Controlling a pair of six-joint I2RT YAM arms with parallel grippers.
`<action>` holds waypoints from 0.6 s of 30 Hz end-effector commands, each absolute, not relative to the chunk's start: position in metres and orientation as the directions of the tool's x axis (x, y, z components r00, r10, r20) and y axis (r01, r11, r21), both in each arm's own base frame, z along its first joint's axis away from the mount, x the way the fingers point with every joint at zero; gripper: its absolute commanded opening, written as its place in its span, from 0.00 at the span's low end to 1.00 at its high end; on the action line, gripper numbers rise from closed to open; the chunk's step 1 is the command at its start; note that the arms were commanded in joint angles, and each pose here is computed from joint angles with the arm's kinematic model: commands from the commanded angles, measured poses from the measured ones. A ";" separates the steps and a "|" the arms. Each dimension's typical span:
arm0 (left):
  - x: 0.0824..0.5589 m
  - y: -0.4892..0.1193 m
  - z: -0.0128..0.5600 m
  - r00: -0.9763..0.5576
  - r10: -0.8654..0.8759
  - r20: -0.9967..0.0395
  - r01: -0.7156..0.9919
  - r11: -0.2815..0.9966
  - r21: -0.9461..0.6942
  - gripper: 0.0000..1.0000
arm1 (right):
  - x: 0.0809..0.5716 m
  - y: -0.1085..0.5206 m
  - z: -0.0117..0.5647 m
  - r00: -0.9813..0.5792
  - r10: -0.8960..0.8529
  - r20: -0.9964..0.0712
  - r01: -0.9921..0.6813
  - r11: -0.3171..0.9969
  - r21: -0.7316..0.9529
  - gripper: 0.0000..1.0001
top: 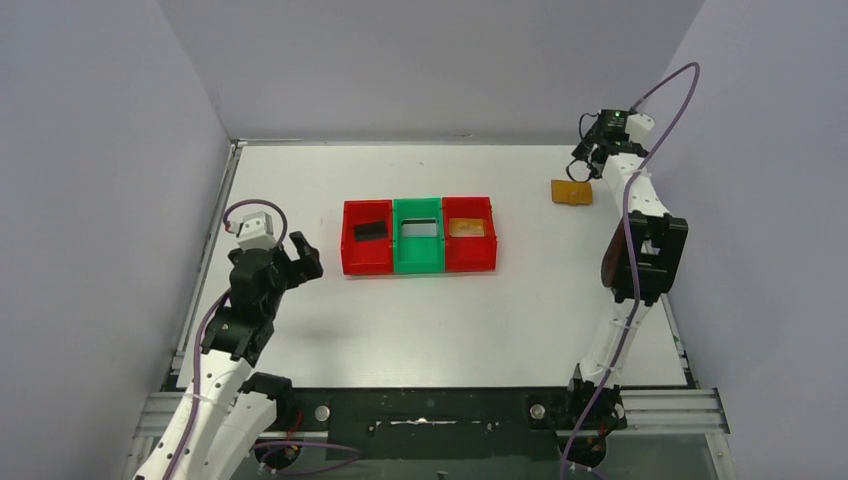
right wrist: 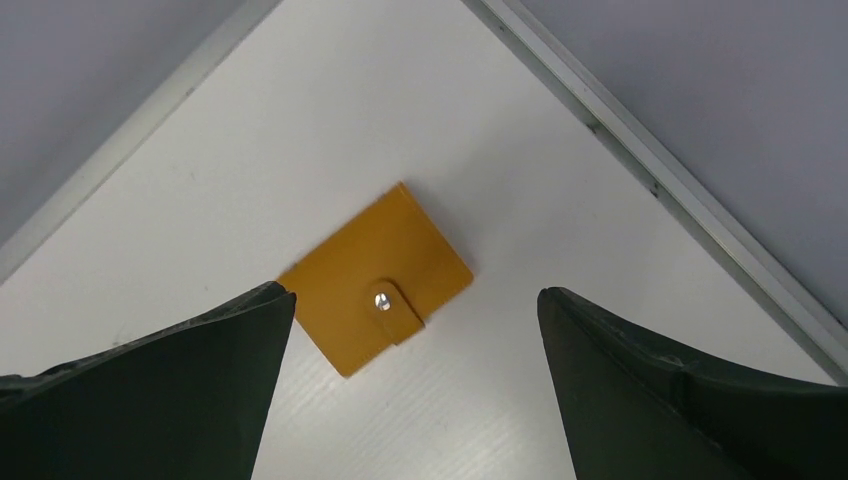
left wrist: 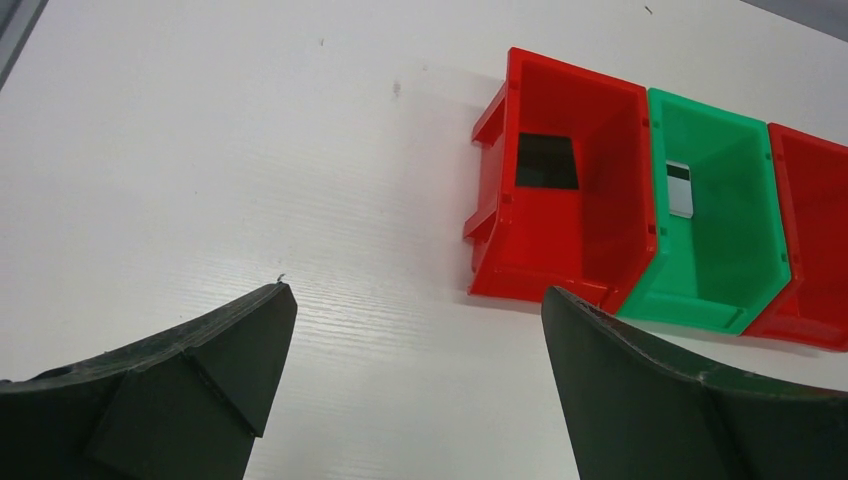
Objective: Take the credit cards out of the card holder
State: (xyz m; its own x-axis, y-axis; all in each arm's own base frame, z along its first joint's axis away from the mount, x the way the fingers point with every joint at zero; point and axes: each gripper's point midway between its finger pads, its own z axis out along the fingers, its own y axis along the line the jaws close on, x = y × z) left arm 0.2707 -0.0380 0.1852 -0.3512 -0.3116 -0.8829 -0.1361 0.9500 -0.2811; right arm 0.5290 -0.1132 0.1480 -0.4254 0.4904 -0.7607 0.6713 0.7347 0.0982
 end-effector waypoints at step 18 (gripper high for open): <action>0.281 -0.032 0.195 -0.286 -0.305 -0.908 -0.157 0.950 -0.270 0.97 | 0.585 -0.096 0.051 -0.614 0.500 -0.610 0.526 0.836 0.155 0.91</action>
